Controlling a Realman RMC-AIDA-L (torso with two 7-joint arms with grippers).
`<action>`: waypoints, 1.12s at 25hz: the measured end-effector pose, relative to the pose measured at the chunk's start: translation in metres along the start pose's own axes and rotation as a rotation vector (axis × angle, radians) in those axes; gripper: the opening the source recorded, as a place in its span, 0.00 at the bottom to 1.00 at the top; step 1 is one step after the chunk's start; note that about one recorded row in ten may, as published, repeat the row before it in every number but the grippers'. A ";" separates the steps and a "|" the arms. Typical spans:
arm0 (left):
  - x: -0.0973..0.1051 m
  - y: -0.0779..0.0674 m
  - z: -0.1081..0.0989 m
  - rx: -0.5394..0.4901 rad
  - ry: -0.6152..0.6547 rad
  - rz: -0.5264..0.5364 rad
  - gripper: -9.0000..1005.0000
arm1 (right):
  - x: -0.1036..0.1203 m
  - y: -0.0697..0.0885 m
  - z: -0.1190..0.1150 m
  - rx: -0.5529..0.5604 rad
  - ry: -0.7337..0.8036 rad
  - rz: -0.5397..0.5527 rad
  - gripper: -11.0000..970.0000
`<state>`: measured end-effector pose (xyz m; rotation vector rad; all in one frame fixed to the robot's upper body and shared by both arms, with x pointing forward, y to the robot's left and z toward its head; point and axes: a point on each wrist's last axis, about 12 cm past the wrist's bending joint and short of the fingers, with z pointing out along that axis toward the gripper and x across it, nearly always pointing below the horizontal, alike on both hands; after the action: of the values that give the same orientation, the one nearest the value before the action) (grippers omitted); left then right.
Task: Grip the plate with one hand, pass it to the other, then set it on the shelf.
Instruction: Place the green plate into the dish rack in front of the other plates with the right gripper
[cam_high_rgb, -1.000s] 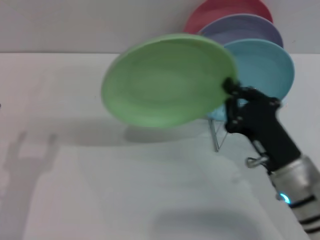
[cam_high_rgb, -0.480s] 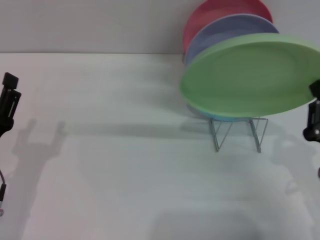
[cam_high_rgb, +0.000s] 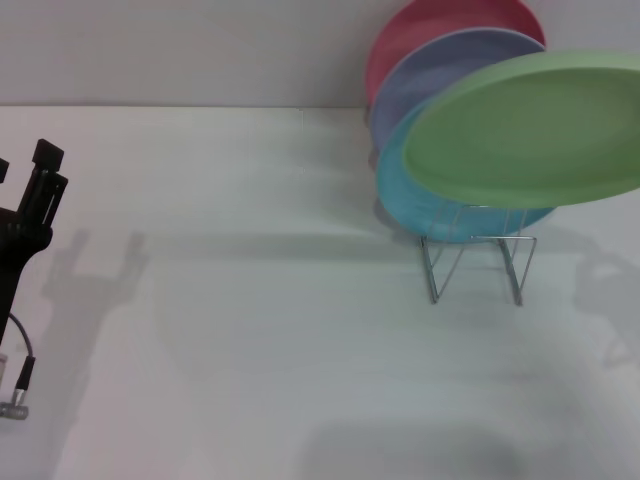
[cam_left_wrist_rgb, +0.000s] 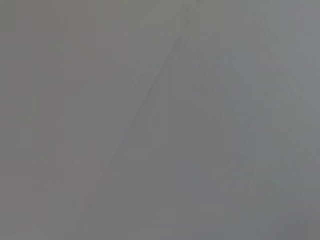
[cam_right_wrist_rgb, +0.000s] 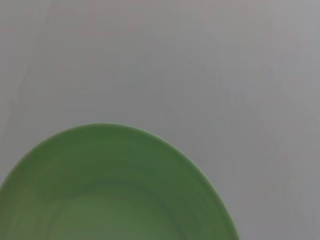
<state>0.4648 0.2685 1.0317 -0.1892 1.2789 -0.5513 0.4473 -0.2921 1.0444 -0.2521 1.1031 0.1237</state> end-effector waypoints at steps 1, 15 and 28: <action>0.001 -0.001 0.001 -0.003 0.004 -0.006 0.80 | 0.000 -0.002 0.000 -0.004 0.000 -0.011 0.03; 0.005 -0.006 0.013 0.002 0.017 -0.021 0.81 | 0.001 -0.017 -0.005 -0.042 0.035 -0.067 0.03; 0.006 -0.008 0.011 0.014 0.024 -0.024 0.81 | 0.004 -0.025 -0.011 -0.069 0.090 -0.073 0.03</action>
<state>0.4735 0.2567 1.0335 -0.1871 1.2975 -0.5843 0.4452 -0.3189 1.0395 -0.3628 1.1783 0.0861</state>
